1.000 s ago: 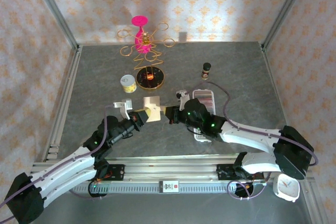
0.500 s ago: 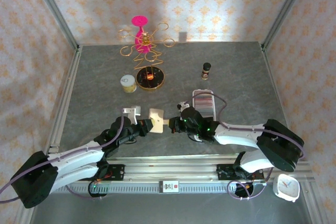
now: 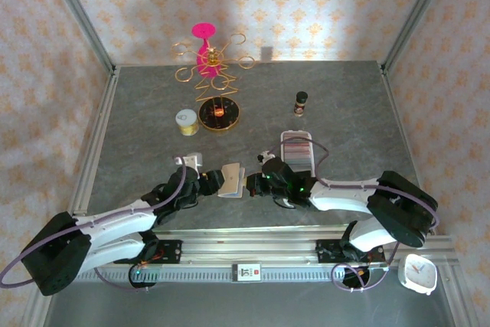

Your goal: Put the credit cards into the card holder

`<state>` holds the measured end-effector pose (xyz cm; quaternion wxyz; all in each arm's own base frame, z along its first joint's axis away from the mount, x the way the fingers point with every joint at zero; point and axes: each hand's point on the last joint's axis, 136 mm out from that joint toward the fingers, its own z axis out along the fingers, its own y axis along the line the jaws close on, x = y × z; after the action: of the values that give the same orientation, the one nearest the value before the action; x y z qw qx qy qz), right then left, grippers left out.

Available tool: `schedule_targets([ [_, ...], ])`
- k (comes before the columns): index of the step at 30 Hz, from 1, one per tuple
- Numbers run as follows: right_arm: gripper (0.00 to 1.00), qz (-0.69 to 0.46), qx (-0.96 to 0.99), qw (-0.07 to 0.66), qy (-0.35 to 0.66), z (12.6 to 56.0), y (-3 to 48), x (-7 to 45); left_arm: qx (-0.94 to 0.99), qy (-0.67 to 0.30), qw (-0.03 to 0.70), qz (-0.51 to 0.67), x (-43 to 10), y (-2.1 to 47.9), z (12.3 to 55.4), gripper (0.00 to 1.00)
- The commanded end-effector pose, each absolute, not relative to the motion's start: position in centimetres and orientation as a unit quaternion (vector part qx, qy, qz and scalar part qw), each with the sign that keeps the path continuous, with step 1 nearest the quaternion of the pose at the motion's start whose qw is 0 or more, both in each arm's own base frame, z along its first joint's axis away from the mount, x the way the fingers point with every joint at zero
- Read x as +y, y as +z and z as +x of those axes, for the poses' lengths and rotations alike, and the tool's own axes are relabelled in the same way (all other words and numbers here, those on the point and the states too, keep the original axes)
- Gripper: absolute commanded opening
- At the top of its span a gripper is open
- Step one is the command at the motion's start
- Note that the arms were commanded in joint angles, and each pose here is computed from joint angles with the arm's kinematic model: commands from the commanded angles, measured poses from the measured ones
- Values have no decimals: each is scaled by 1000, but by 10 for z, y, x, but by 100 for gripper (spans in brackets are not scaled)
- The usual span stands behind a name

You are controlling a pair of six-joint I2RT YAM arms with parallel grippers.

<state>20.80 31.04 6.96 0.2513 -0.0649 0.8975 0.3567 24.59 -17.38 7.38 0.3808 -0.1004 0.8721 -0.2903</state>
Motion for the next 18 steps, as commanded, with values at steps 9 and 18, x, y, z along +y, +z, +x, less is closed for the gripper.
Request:
schedule_targets([
  [9, 0, -67, 868, 279, 404, 211, 113, 323, 848, -304, 425, -89, -181, 112, 260, 76],
  [18, 0, -66, 868, 280, 404, 212, 115, 324, 864, -298, 401, -66, -196, 101, 266, 76],
])
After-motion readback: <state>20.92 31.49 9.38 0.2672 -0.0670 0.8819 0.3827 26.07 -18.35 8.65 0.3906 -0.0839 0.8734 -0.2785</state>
